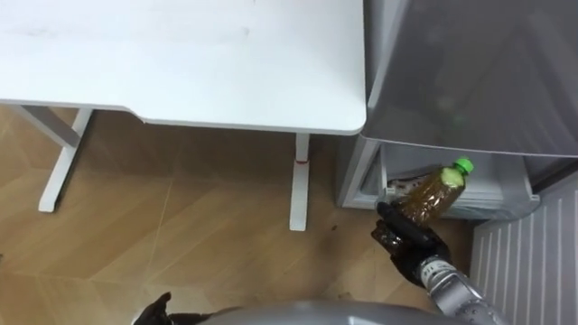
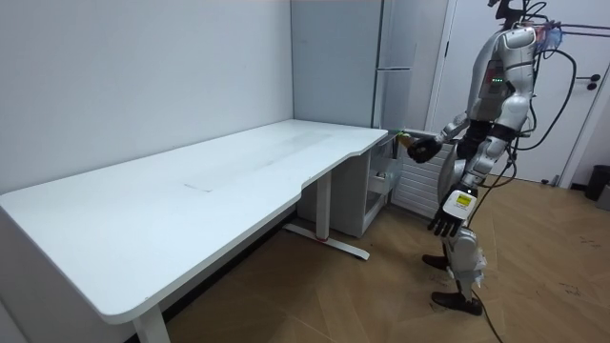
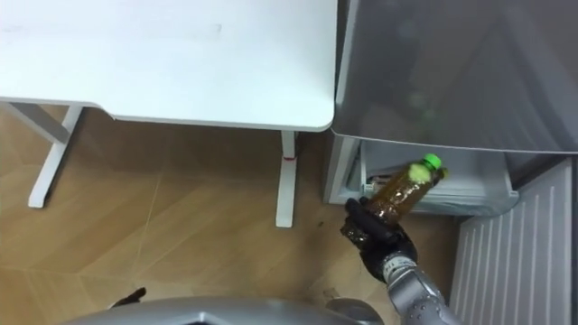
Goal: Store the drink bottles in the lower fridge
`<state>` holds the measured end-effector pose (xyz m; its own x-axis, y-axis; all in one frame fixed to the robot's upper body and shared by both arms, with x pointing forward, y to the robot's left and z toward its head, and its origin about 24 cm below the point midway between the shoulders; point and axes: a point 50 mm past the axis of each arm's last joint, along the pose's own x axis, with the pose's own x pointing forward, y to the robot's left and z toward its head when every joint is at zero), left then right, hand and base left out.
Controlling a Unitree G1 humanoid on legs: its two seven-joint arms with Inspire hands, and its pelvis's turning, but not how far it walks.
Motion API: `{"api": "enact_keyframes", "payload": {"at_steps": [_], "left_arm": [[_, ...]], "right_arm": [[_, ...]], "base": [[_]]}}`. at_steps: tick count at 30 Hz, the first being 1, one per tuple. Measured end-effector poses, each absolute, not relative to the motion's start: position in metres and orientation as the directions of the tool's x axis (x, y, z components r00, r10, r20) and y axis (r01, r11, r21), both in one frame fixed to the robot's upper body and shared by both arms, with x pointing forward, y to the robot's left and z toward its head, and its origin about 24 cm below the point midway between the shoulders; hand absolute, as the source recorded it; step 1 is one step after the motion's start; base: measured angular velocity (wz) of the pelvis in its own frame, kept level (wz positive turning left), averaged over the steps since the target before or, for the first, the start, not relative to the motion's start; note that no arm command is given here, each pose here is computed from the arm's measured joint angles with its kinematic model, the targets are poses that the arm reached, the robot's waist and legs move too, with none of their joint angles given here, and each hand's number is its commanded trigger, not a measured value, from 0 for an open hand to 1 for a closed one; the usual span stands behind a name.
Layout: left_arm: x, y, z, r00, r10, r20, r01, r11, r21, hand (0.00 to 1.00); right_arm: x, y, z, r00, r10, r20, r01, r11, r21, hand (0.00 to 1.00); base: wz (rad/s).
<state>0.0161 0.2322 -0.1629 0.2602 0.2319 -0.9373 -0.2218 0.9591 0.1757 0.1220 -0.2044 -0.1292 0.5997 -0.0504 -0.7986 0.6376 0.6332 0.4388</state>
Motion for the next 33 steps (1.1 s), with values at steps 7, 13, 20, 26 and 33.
{"api": "enact_keyframes", "payload": {"at_steps": [7,13,20,26,33], "left_arm": [[0.007,0.232,-0.163,0.239,0.233,-0.943,-0.204,0.961,0.186,0.0],[0.003,0.232,-0.164,0.215,0.232,-0.948,-0.137,0.969,0.206,0.0],[-0.008,0.231,-0.165,0.149,0.219,-0.964,-0.06,0.975,0.212,0.0],[-0.024,0.229,-0.165,0.08,0.181,-0.98,-0.038,0.983,0.179,0.0],[-0.028,0.227,-0.165,0.067,0.167,-0.984,-0.02,0.986,0.166,0.0]], "right_arm": [[0.122,-0.211,-0.128,0.571,-0.111,-0.813,0.744,0.489,0.456,1.0],[0.119,-0.219,-0.129,0.553,-0.147,-0.82,0.794,0.391,0.465,1.0],[0.118,-0.226,-0.132,0.531,-0.161,-0.832,0.842,0.209,0.497,1.0],[0.119,-0.236,-0.131,0.524,-0.193,-0.83,0.852,0.132,0.507,1.0],[0.124,-0.247,-0.129,0.523,-0.226,-0.822,0.85,0.062,0.523,1.0]], "base": [[-0.01],[0.0],[0.0],[0.03],[0.05]]}}
